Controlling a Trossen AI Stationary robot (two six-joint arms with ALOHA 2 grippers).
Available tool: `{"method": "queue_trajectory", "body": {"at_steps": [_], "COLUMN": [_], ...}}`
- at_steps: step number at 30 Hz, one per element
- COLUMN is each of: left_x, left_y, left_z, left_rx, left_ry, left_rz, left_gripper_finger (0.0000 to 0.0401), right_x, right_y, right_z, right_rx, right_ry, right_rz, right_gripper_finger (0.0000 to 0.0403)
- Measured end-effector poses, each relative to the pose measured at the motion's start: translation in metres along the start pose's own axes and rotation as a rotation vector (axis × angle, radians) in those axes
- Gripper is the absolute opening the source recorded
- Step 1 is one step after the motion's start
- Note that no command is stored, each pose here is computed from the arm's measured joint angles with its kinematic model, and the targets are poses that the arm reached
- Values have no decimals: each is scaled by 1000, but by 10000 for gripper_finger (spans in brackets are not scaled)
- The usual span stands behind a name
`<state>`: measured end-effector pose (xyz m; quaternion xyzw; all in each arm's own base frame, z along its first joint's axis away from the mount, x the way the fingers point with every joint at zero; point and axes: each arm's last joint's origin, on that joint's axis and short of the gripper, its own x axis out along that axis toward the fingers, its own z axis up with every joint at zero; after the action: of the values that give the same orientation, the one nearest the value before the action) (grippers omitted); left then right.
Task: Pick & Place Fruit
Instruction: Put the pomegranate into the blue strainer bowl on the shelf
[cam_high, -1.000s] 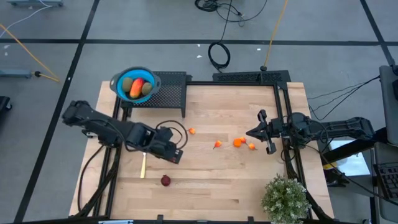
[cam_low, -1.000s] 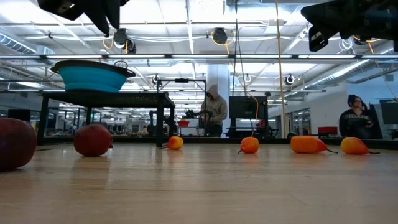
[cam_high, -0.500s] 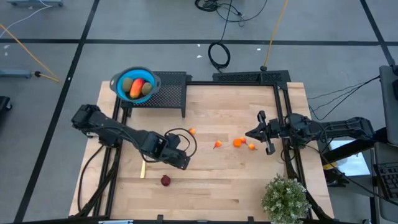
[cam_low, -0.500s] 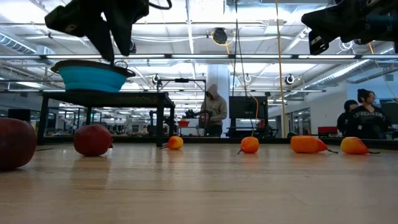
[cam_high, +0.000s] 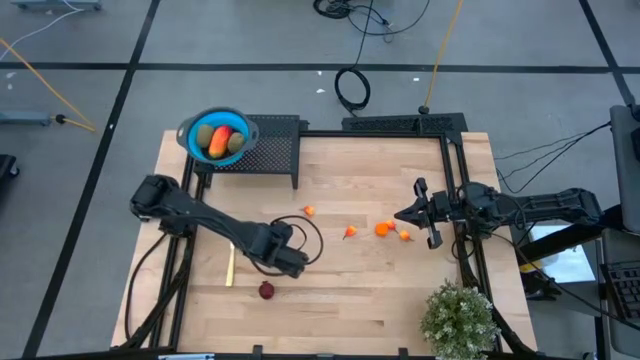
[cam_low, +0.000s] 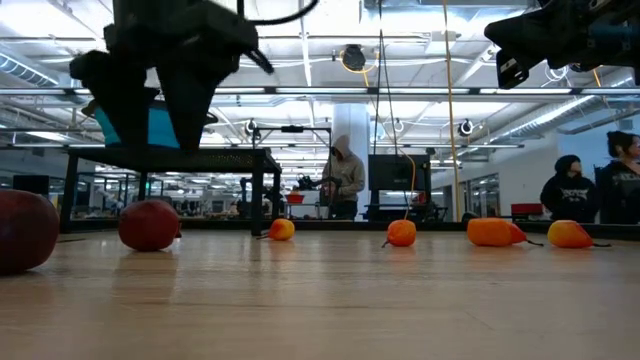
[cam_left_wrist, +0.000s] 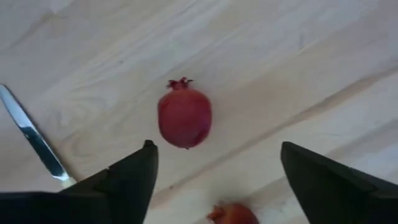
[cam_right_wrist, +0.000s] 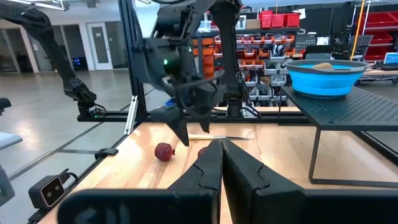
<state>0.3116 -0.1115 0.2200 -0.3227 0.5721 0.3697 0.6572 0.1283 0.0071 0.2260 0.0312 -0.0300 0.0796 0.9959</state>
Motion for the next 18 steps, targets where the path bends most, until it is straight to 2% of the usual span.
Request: {"method": "queue_trajectory", "body": {"at_steps": [7, 18], "left_x": [28, 61], "left_y": [-9, -11], "left_z": [-2, -2], "left_rx": [113, 153], "left_ry": [38, 80], "left_rz": [79, 230], "left_gripper_finger": [382, 386], "right_x": [0, 0], "right_y": [0, 0], "right_z": [0, 0], "right_rx": [0, 0], "right_ry": [0, 0], "right_rz": [0, 0], "right_gripper_finger": [4, 4]}}
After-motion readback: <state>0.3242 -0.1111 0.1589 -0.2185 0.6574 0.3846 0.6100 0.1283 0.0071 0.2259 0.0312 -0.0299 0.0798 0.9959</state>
